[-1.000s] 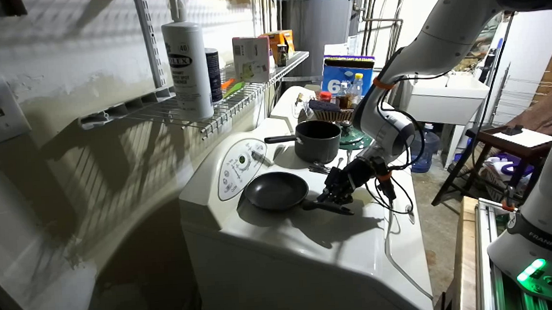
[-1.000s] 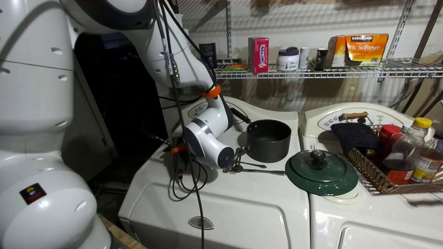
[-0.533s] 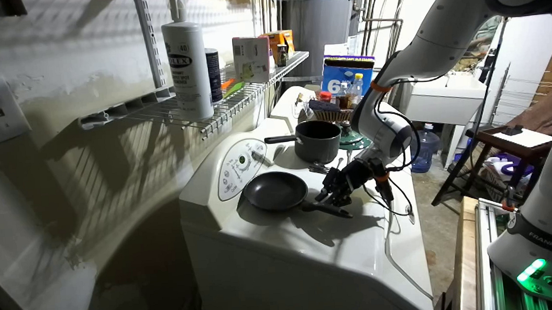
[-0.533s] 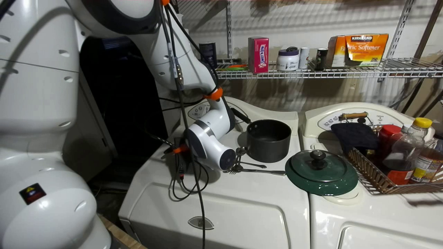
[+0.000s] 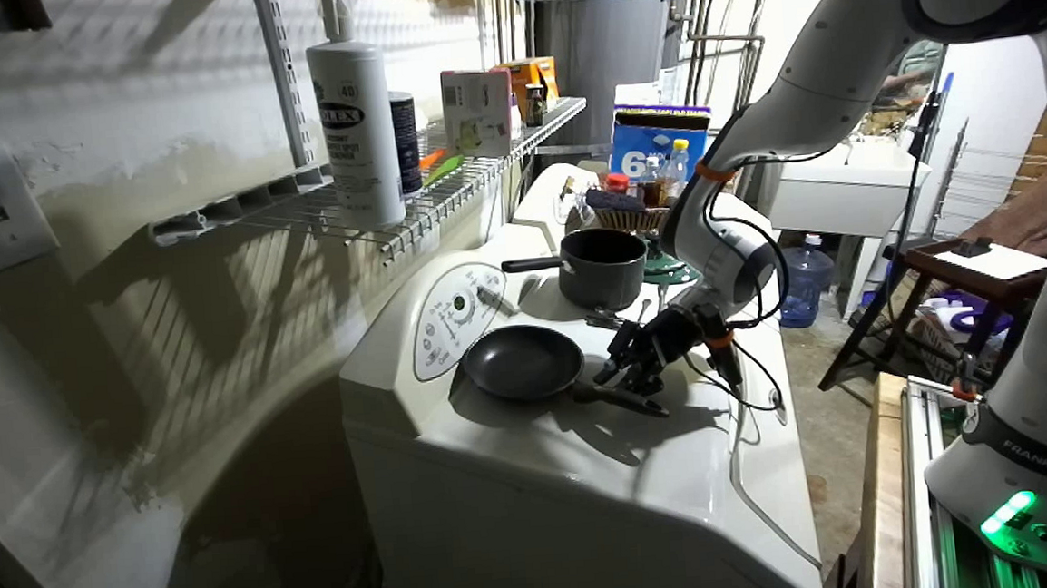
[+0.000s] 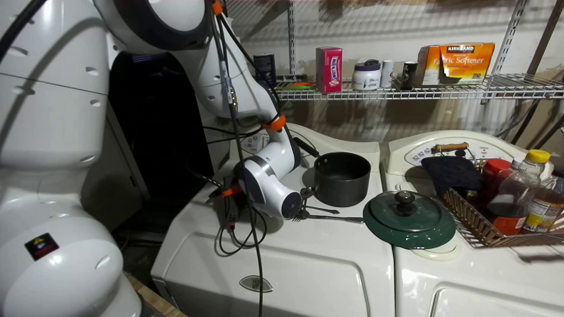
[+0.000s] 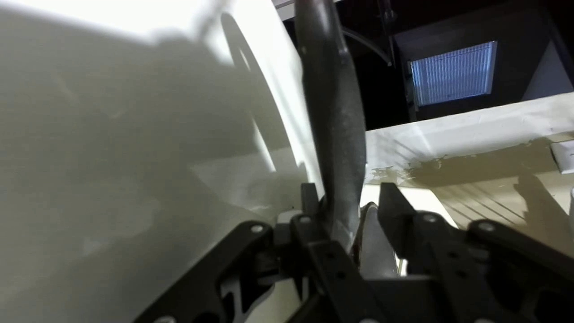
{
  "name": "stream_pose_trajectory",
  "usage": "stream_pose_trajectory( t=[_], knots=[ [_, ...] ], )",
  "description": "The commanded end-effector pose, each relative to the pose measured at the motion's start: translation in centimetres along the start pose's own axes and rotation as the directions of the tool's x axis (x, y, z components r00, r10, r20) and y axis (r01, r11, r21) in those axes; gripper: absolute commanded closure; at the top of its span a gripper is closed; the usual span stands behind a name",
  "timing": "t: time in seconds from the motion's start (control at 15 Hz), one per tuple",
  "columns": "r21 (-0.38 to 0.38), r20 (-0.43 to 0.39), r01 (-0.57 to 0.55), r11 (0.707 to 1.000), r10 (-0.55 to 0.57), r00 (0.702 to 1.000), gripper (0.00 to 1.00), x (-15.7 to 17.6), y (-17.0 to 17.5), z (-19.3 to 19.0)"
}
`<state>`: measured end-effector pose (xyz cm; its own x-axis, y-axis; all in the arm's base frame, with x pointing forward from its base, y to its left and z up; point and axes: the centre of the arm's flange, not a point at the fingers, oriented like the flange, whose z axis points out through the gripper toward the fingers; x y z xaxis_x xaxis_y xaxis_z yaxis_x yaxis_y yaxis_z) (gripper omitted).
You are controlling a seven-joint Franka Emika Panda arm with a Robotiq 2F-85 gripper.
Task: Put the pan on the pot
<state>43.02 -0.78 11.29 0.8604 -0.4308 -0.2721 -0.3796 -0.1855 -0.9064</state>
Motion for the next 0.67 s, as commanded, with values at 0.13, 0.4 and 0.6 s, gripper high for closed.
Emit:
stream_pose_trajectory(
  t=[0.13,0.4,0.6],
  knots=[
    [-0.006,0.051,0.004,1.000,-0.003,0.999,0.66,0.9,0.5,1.3],
    [-0.018,0.071,0.008,1.000,-0.006,0.997,0.64,1.0,0.5,2.1],
    [-0.022,0.077,0.007,1.000,-0.005,0.997,0.62,1.2,0.6,2.6]
  ],
)
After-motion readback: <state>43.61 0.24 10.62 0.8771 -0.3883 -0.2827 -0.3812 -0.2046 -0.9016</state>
